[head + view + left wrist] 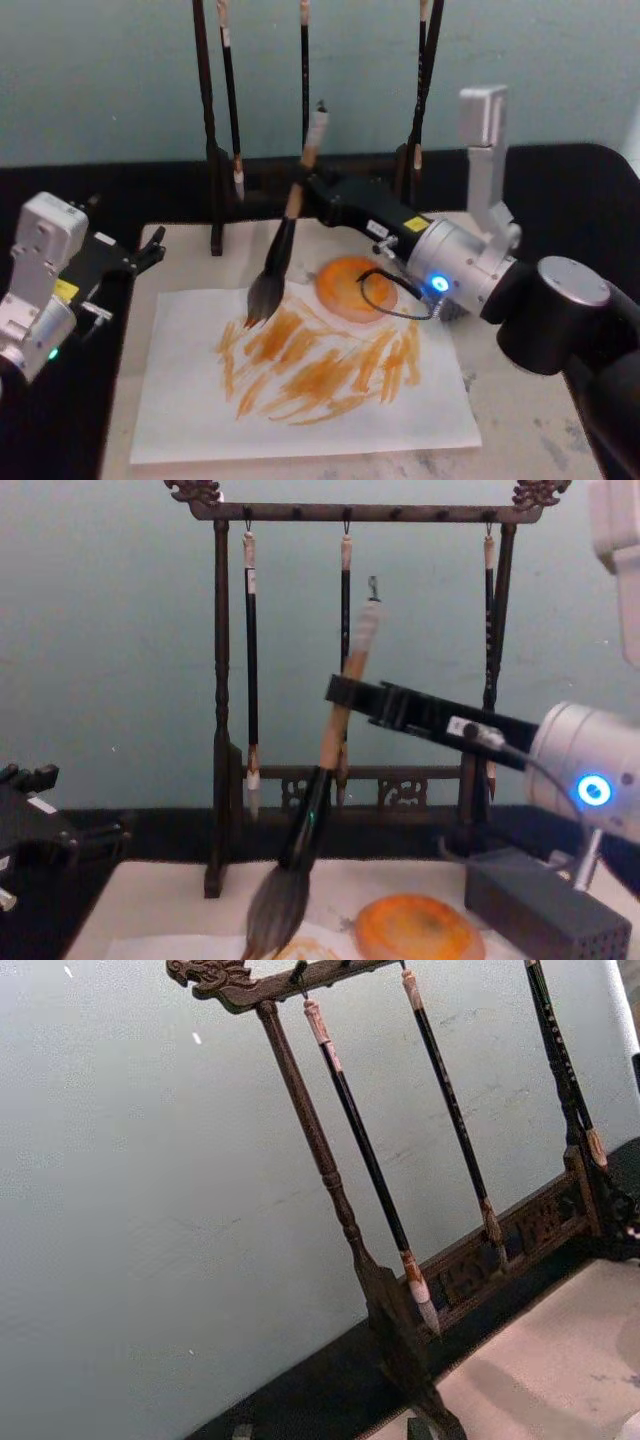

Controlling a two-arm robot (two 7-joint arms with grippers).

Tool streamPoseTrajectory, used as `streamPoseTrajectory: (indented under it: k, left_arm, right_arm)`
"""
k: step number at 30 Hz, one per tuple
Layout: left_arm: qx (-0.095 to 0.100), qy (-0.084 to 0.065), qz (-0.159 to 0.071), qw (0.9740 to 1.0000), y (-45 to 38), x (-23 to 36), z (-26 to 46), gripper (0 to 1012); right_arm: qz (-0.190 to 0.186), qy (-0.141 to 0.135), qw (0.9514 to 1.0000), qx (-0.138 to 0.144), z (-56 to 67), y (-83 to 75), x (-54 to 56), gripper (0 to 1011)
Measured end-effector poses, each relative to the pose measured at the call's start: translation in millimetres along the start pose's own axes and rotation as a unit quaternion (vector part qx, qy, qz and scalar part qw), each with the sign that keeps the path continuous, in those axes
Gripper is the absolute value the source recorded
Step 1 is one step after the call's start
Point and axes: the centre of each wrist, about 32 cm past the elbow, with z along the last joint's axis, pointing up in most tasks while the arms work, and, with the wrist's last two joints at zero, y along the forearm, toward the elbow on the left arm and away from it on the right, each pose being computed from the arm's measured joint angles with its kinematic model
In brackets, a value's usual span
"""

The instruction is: Pick up the brush from the inkstone, write on the paper, then place the brush back to its original position.

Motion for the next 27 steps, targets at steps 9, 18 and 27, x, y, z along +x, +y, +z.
streamPoseTrajectory:
  k: [9, 18, 27]
  left_arm:
    - [0.000, 0.000, 0.000, 1.0000, 0.0, 0.0, 0.0, 1001]
    - [0.000, 0.000, 0.000, 1.0000, 0.0, 0.0, 0.0, 1001]
    - [0.000, 0.000, 0.000, 1.0000, 0.0, 0.0, 0.0, 1001]
  right_arm:
    - [0.035, -0.029, 0.9988, -0.017, -6.0, 7.2, -10.3, 175]
    - [0.071, -0.048, 0.9960, -0.025, -8.5, 9.1, -17.3, 175]
    - [0.090, -0.053, 0.9940, -0.032, -13.4, 12.1, -23.6, 175]
